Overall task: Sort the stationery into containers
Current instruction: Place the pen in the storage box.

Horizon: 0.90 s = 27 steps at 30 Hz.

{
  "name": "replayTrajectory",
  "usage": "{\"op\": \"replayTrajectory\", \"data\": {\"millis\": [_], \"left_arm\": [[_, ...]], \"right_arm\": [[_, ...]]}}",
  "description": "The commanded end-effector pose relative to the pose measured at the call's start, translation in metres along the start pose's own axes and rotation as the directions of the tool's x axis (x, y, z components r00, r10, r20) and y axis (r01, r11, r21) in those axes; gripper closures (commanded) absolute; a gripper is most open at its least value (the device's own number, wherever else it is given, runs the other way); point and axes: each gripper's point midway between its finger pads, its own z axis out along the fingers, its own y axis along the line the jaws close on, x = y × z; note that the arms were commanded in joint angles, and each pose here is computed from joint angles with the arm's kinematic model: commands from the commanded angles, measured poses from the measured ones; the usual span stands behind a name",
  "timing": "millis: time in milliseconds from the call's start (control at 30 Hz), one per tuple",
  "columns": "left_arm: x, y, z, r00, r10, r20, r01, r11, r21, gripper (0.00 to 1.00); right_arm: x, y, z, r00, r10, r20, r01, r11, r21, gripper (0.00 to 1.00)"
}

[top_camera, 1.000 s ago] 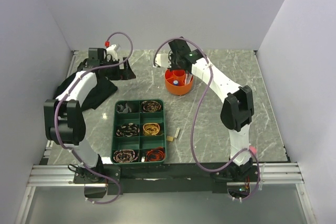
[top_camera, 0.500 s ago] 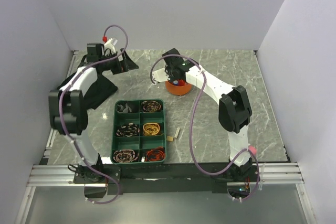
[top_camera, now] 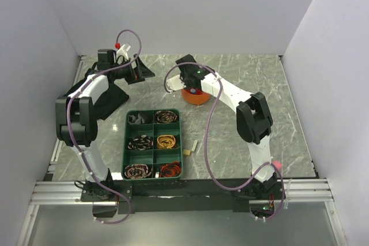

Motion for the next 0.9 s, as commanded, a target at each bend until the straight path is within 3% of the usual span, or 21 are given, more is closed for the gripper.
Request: {"op": "replayTrajectory", "data": {"millis": [0,167,300,400,633,867], "left_arm": [[-0.016,-0.029,-0.013,0.995,0.081,0.052,-0.084,0.995,0.045,0.0],[-0.02,-0.03,-0.013,0.995,0.082,0.058,-0.085,0.995,0.045,0.0],[-0.022,-0.031,-0.013,0.994,0.087,0.063,-0.089,0.995,0.043,0.01],[-0.021,-0.03,-0.013,0.994,0.087,0.062,-0.09,0.995,0.041,0.0],[-0.024,-0.03,-0.012,0.994,0.089,0.066,-0.092,0.995,0.041,0.01],[-0.032,-0.03,-0.009,0.993,0.094,0.07,-0.097,0.995,0.041,0.01]], "right_arm": [[0.0,-0.01,0.0,0.999,-0.036,-0.031,0.037,0.999,0.031,0.93],[0.003,-0.009,-0.002,0.998,-0.055,-0.041,0.056,0.998,0.036,0.91],[0.003,-0.012,-0.004,0.997,-0.058,-0.046,0.062,0.995,0.082,0.68],[0.006,-0.02,-0.01,0.998,-0.047,-0.051,0.054,0.989,0.136,0.62],[0.02,-0.043,-0.04,0.999,0.015,-0.047,-0.004,0.974,0.224,0.57],[0.05,-0.082,-0.085,0.983,0.184,-0.027,-0.164,0.926,0.339,0.53]]}}
